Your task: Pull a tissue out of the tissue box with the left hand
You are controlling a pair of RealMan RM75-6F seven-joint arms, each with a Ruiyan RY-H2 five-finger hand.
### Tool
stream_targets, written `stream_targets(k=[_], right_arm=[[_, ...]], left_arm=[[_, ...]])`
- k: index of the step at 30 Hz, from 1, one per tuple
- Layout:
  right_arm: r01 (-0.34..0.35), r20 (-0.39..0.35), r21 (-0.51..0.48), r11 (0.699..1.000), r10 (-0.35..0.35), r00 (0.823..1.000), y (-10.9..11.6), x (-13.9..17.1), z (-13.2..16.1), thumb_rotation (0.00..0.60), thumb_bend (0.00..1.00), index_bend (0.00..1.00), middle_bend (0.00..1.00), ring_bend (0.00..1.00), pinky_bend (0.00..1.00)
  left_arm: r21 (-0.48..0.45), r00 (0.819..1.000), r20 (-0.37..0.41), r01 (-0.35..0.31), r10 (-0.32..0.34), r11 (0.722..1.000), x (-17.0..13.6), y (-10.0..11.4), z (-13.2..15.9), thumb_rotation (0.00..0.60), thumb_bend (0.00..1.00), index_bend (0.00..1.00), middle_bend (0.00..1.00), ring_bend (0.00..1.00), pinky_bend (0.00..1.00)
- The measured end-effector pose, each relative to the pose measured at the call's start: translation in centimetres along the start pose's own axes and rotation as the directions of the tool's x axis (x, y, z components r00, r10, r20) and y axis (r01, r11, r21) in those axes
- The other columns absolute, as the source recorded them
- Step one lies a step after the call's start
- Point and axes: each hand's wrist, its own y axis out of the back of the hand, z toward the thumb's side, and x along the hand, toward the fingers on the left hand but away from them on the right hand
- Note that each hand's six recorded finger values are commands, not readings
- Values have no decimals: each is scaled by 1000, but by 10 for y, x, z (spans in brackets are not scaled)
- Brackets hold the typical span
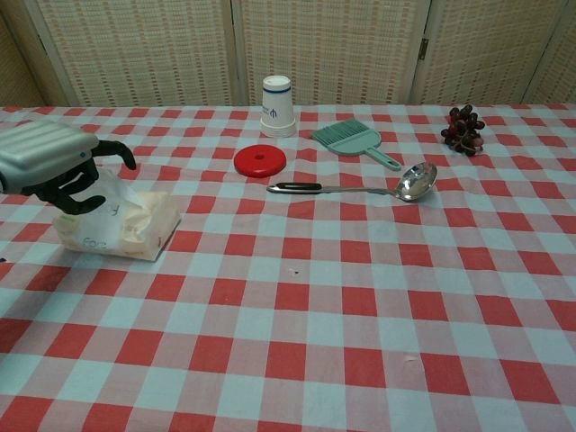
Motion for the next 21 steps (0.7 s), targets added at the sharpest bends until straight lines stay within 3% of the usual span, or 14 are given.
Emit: stream_targets(k=[21], right_arm=[[-11, -3, 10, 1000, 11, 1000, -2, 0, 1, 600, 346, 283, 271, 189, 402]], left_arm=[[18, 998, -62, -13, 14, 1000, -6, 2, -9, 600, 486, 512, 868, 813, 975]])
